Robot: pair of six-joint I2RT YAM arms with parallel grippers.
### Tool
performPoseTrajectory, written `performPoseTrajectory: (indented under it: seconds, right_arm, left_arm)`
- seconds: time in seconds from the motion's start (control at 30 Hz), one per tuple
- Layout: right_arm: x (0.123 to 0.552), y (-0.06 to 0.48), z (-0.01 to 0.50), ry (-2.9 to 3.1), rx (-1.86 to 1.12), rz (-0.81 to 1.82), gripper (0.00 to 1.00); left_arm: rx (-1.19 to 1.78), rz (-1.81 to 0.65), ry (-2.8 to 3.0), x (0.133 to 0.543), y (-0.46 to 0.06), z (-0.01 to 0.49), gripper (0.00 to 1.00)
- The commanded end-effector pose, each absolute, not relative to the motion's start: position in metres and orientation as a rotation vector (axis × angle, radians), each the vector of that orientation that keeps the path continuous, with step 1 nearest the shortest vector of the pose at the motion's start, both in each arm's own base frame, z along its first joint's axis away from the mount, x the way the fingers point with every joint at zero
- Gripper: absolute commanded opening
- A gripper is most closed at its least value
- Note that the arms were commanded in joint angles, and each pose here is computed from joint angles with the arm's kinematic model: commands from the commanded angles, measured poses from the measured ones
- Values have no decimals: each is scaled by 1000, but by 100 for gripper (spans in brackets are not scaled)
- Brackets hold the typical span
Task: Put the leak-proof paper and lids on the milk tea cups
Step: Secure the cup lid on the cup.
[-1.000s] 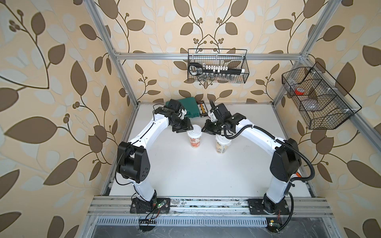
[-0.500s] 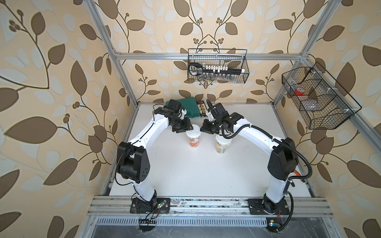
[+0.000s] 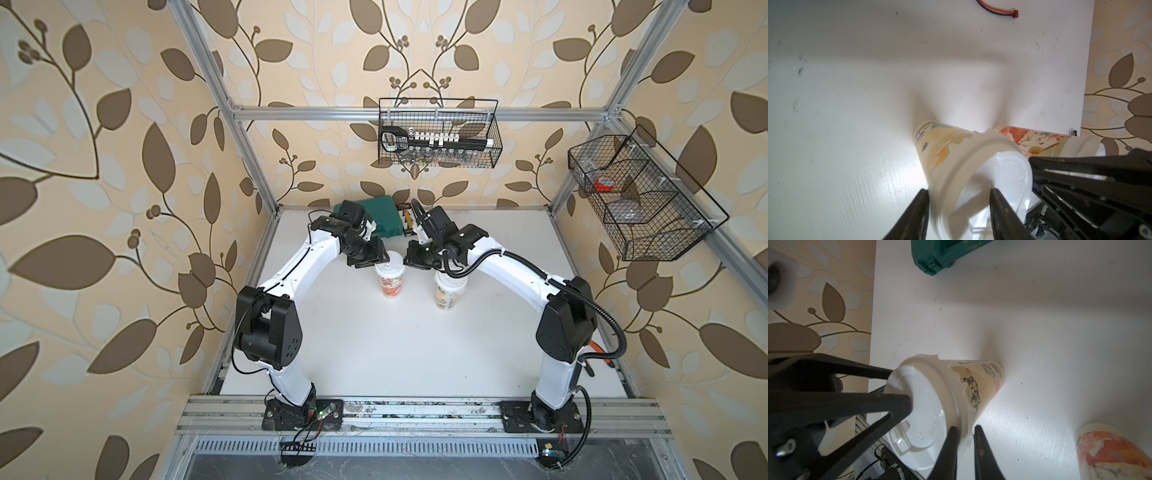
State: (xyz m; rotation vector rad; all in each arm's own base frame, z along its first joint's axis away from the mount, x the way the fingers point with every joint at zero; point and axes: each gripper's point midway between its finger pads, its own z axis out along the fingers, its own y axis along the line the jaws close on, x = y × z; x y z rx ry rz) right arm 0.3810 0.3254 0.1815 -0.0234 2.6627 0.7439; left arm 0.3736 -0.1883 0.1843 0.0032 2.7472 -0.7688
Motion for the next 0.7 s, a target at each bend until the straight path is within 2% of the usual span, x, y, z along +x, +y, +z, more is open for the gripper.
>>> performPoseTrajectory:
  seconds: [0.0, 0.4, 0.5, 0.67]
  right_arm:
    - [349, 326, 119, 2872, -92, 603, 16]
    - [342, 324, 96, 2920, -108, 558, 16]
    - [346, 326, 108, 2893, -117, 562, 17]
    - [361, 333, 161, 2767, -117, 649, 23]
  left_arm:
    - [-27, -715, 2842, 356, -180, 166, 49]
    - [-28, -711, 2841, 355, -179, 166, 49]
    - [-31, -708, 2844, 355, -179, 166, 49]
    - [-33, -700, 2847, 355, -178, 165, 49]
